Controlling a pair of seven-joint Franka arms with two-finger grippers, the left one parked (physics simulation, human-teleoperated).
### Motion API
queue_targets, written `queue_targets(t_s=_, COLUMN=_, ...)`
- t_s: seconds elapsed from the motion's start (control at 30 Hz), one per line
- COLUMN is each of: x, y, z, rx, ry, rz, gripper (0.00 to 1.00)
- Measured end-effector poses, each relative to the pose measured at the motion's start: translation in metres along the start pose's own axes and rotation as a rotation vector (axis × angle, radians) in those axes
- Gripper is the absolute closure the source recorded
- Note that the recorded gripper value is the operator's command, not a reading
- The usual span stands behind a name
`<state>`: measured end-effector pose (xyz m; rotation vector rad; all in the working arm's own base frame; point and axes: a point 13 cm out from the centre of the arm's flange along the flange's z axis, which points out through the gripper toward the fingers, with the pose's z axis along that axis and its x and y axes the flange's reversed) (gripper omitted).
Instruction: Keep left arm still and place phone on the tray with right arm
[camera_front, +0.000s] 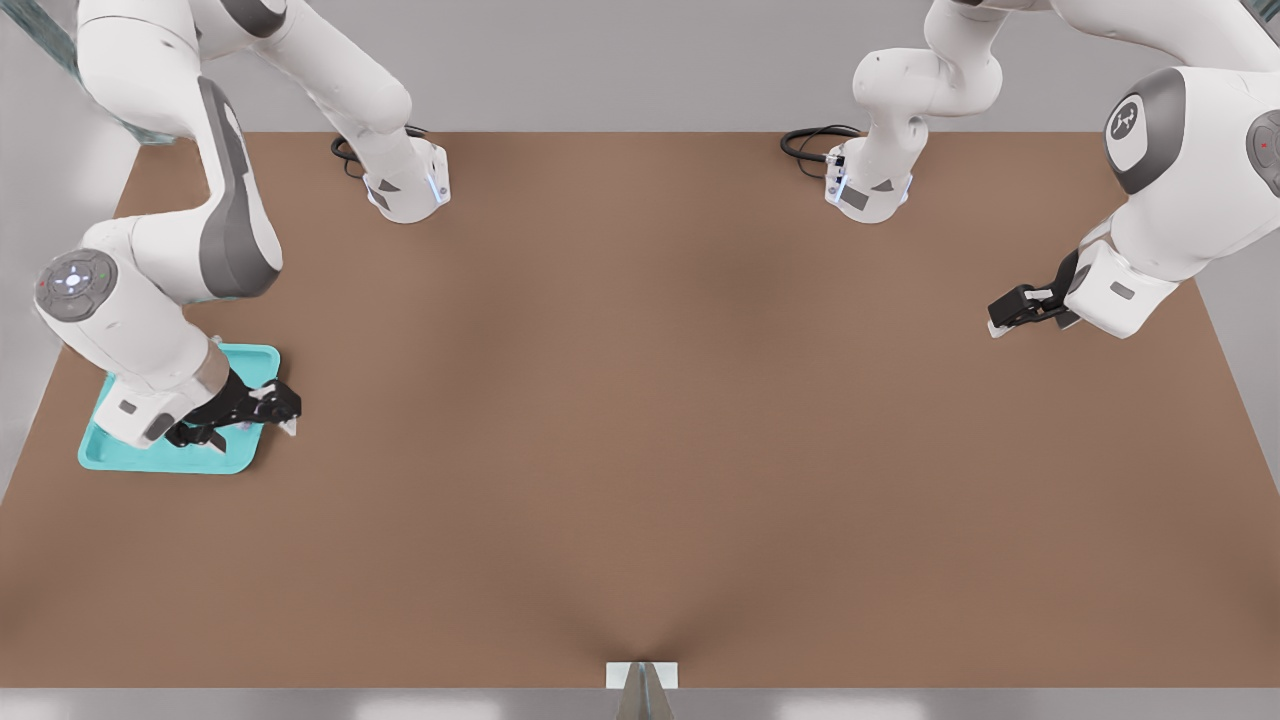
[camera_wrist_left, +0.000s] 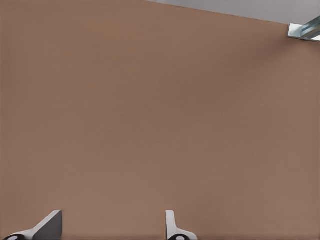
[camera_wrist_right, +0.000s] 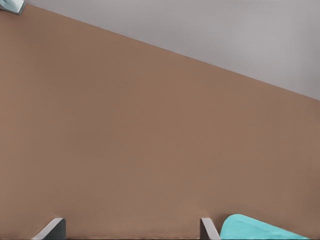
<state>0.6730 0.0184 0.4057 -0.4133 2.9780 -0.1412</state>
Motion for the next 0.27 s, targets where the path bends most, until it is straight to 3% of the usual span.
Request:
queue_targets(t_s=0.1, x=0.042, y=-0.029, z=-0.088, rx=0.035, ry=-0.021, rz=0.165, gripper=0.0)
queue_targets(t_s=0.27, x=0.075, y=-0.017, z=-0.083, rx=-0.051, ry=0.06, rz=0.221, gripper=0.0)
